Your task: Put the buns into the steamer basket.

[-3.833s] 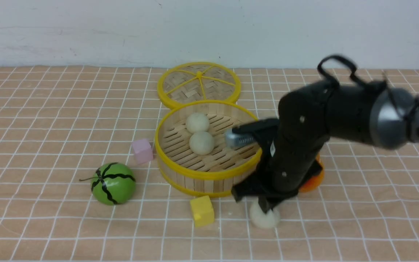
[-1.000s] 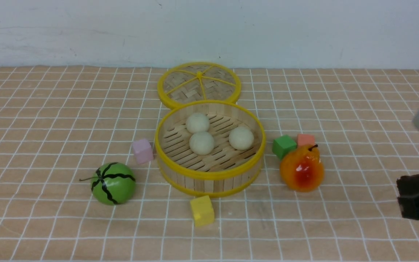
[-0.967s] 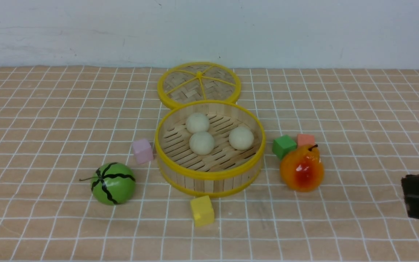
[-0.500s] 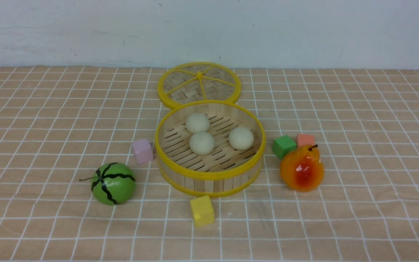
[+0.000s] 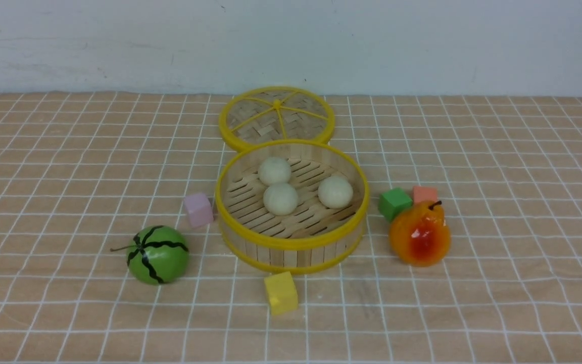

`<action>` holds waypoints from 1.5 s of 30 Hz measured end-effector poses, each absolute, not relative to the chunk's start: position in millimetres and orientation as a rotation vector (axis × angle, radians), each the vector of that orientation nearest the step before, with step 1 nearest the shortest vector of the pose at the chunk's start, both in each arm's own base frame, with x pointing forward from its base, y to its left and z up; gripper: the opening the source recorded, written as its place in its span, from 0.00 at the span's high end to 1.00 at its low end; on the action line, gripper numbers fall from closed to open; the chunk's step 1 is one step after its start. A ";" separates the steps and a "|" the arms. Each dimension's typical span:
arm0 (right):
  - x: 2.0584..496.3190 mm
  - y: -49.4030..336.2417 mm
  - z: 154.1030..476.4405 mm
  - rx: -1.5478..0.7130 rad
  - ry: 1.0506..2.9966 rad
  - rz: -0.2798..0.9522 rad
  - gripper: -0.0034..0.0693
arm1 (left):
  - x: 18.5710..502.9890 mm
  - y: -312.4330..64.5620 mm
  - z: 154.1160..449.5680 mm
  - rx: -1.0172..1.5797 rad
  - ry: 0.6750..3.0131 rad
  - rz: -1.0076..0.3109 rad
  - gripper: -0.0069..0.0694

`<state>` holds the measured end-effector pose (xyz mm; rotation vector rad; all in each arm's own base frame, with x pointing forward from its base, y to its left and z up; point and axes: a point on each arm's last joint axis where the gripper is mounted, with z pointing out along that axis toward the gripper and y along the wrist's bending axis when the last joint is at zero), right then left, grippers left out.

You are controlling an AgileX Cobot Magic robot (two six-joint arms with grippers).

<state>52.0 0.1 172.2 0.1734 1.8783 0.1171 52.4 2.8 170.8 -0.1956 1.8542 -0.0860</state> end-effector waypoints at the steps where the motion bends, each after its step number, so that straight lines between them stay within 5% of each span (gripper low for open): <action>1: 52.0 0.2 172.2 0.176 1.878 0.121 0.94 | 52.4 2.8 170.8 -0.196 1.855 -0.086 0.72; 45: 51.9 0.4 172.1 0.183 1.880 0.129 0.88 | 51.9 -4.0 169.6 -0.074 1.880 -0.176 0.67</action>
